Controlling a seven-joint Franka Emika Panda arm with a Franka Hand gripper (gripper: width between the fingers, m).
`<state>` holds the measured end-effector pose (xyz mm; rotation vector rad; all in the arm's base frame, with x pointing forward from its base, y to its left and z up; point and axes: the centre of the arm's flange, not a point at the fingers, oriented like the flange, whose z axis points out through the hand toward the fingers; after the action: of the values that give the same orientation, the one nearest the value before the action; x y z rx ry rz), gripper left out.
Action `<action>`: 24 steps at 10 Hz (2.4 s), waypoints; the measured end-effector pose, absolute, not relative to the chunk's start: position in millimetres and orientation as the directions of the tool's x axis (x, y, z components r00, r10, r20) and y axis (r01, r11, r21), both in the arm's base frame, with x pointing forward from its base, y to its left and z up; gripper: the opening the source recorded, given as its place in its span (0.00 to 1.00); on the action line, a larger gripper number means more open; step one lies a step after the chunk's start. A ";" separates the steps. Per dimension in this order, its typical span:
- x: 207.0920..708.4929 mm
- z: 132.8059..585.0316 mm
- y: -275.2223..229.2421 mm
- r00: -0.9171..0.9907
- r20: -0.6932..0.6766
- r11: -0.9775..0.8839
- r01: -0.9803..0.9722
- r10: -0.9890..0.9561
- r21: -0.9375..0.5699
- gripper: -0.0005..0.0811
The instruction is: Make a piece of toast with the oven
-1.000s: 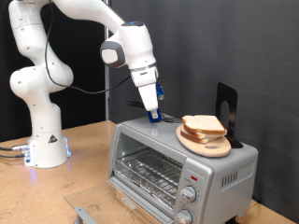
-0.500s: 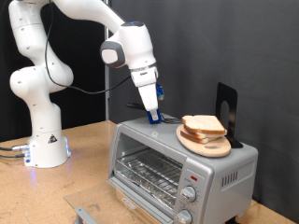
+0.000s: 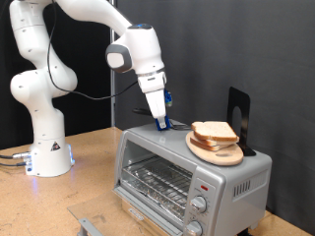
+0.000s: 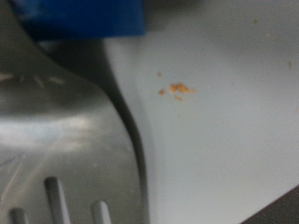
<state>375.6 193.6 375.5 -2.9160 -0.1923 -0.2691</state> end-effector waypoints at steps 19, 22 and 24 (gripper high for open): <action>376.4 377.7 194.7 0.974 0.201 -0.969 0.146 0.105 -0.199 0.55; 376.2 377.6 194.9 0.974 0.201 -0.969 0.147 0.106 -0.198 0.55; 376.4 379.7 195.4 0.974 0.203 -0.968 0.142 0.100 -0.208 0.55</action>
<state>376.4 195.4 379.7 -2.8998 -0.1799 -0.2820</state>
